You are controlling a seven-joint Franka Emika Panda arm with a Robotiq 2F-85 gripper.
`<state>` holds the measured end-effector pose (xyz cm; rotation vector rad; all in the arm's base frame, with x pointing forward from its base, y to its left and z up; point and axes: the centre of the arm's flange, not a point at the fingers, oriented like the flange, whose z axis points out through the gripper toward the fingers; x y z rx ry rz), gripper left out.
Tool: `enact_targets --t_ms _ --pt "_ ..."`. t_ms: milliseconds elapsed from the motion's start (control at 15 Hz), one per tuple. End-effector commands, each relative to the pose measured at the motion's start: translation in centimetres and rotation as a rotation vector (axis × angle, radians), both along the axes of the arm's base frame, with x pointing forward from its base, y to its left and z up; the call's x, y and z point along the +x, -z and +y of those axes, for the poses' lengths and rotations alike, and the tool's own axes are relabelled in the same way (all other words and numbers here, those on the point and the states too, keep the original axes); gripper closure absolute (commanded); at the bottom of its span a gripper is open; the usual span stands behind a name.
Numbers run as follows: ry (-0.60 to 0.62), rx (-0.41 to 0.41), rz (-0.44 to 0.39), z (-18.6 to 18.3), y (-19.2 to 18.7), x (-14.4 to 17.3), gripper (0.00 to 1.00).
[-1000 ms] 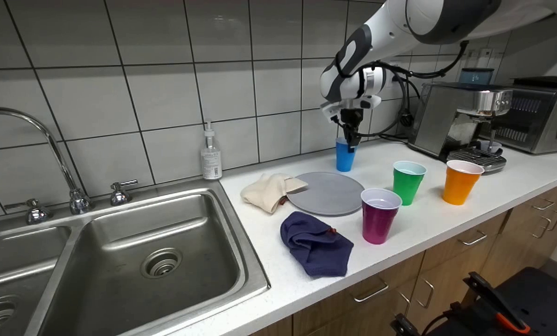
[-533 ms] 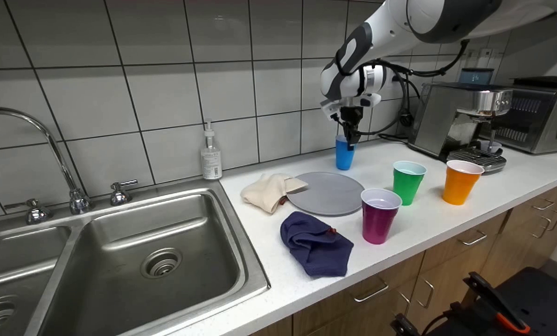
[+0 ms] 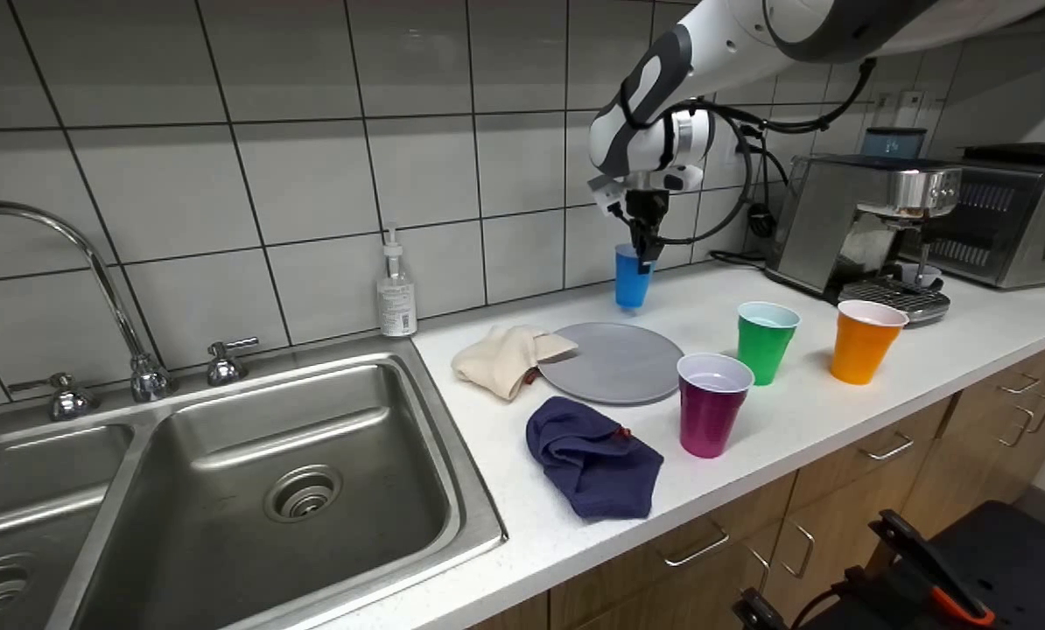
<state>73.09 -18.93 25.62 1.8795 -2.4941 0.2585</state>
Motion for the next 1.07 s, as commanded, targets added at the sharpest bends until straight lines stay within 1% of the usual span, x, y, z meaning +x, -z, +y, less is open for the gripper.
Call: enact_targets --t_ms 0,400,1000 --pt "-0.022 0.025 -0.022 2.2 -1.7 -2.1 0.99" --pt "-0.077 0.025 -0.026 5.3 -2.4 -4.1 0.99" --pt "-0.156 0.02 -0.012 8.8 -2.0 -7.4 0.99"
